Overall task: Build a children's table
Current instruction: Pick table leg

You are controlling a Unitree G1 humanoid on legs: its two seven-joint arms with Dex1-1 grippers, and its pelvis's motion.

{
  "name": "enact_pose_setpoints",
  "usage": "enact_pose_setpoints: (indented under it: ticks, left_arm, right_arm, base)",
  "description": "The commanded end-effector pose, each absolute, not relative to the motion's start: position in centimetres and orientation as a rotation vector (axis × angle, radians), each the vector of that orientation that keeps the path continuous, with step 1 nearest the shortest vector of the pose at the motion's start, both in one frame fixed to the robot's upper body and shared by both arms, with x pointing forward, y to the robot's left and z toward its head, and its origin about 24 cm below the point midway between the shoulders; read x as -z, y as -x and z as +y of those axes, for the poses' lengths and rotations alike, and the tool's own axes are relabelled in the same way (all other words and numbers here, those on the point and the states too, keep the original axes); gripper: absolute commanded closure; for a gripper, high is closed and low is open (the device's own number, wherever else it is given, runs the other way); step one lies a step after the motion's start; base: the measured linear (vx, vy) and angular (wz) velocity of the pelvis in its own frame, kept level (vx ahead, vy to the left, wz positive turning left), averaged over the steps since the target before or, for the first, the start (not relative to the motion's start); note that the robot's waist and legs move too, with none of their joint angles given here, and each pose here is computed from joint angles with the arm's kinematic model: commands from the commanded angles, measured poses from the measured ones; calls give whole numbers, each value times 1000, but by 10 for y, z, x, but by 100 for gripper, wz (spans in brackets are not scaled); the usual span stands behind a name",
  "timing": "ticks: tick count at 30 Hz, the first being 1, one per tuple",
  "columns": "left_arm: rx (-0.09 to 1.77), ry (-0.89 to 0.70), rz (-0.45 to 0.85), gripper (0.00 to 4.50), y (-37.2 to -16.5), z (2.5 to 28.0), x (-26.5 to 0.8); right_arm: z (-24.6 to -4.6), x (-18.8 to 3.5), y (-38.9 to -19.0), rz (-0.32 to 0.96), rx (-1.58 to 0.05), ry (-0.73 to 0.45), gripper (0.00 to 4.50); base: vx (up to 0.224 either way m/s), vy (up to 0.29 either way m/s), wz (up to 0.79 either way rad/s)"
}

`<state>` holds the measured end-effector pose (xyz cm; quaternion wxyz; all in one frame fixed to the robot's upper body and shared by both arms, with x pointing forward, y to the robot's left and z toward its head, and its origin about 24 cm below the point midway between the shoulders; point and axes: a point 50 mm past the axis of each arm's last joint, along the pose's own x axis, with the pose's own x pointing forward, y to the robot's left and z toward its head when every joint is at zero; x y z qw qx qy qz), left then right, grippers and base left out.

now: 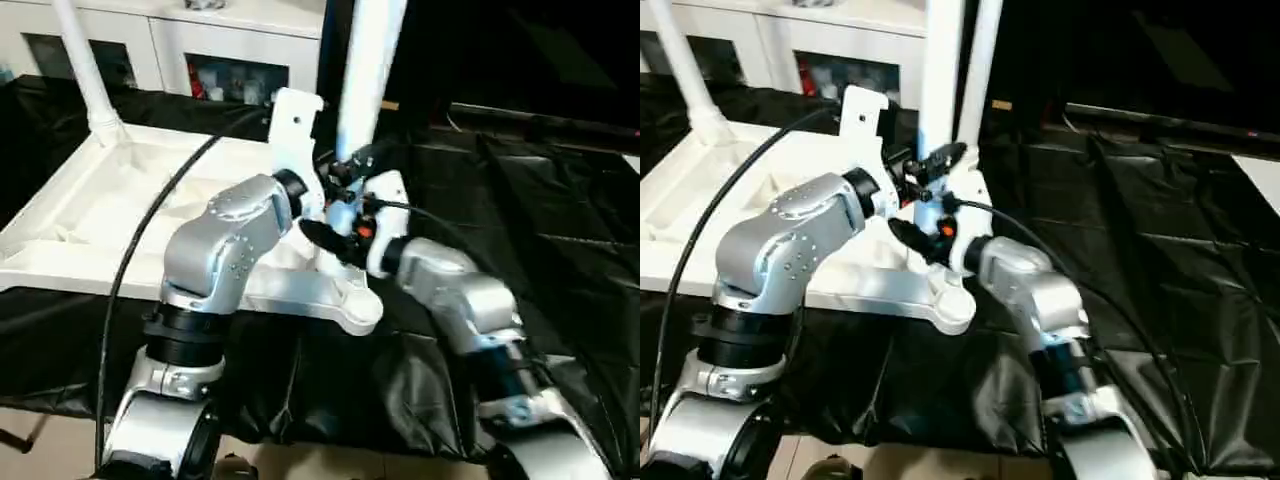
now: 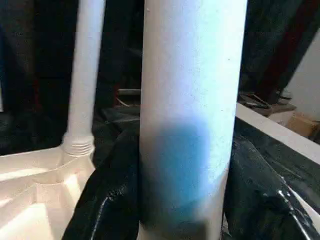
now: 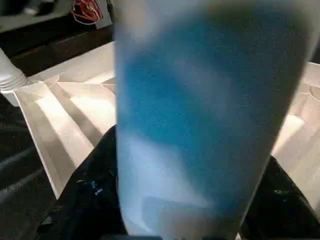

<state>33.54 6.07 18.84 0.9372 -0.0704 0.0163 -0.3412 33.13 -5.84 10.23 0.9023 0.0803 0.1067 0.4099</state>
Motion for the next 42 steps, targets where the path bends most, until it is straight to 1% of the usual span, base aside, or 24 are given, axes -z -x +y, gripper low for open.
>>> enact_pose_setpoints:
  ticks: [1,4,5,7,9,10,12,13,14,15,17,18,21,23,25,27,30,32,34,36,38,39,40,42]
  left_arm:
    - [729,143,-19,260,-332,50,-202]
    - [700,138,-16,260,-334,53,-202]
    - [700,138,-16,260,-334,53,-202]
    - [702,147,-8,191,-335,55,-201]
    - [725,192,0,188,-334,56,-203]
    - [725,205,-4,163,-335,58,-203]
    - [716,220,-8,163,-338,61,-204]
    - [759,266,4,150,-339,66,-203]
    - [766,273,7,143,-339,66,-203]
    - [840,314,27,143,-339,70,-202]
    - [874,326,36,143,-338,71,-201]
    - [966,366,53,143,-335,75,-201]
    - [1062,418,59,143,-331,79,-203]
    - [1098,431,54,143,-329,80,-204]
    - [1153,436,48,169,-326,82,-205]
    - [1183,431,58,179,-325,81,-205]
    - [1204,443,57,213,-324,80,-206]
    - [1213,449,53,224,-324,80,-206]
    - [1206,445,52,245,-324,80,-206]
    - [1193,437,45,259,-326,80,-206]
    - [1181,430,39,260,-326,80,-206]
    - [1173,423,34,261,-327,80,-206]
    - [1161,414,30,262,-327,80,-207]
    - [1141,395,20,263,-328,80,-208]
  right_arm:
    - [-62,-106,-336,205,-820,-162,212]
    - [-61,-107,-336,200,-825,-160,227]
    - [-61,-107,-336,200,-825,-160,239]
    - [-63,-108,-335,192,-840,-171,247]
    - [-65,-110,-333,179,-877,-185,251]
    - [-66,-111,-332,173,-898,-187,252]
    - [-68,-114,-328,162,-951,-196,252]
    - [-71,-118,-322,143,-1031,-214,252]
    - [-71,-119,-321,141,-1043,-216,252]
    - [-76,-123,-315,122,-1117,-232,252]
    - [-77,-125,-313,115,-1142,-238,252]
    - [-83,-130,-306,98,-1225,-277,253]
    - [-92,-137,-298,90,-1332,-327,255]
    - [-95,-139,-295,98,-1363,-341,255]
    - [-101,-141,-290,112,-1411,-352,255]
    - [-104,-142,-287,123,-1443,-359,255]
    - [-106,-143,-284,130,-1465,-371,255]
    - [-107,-144,-282,136,-1479,-375,255]
    - [-107,-144,-282,140,-1483,-374,255]
    - [-107,-144,-284,127,-1452,-328,255]
    - [-106,-143,-287,121,-1429,-306,255]
    - [-106,-142,-288,124,-1417,-299,199]
    - [-106,-142,-290,129,-1404,-293,185]
    - [-105,-140,-293,141,-1373,-285,178]
  base:
    - [0,0,0]
    - [0,0,0]
    - [0,0,0]
    - [0,0,0]
    - [0,0,0]
    - [0,0,0]
    - [0,0,0]
    - [0,0,0]
    - [0,0,0]
    - [0,0,0]
    - [0,0,0]
    - [0,0,0]
    - [0,0,0]
    - [0,0,0]
    - [0,0,0]
    - [0,0,0]
    - [0,0,0]
    - [0,0,0]
    - [0,0,0]
    - [0,0,0]
    - [0,0,0]
    - [0,0,0]
    - [0,0,0]
    - [0,0,0]
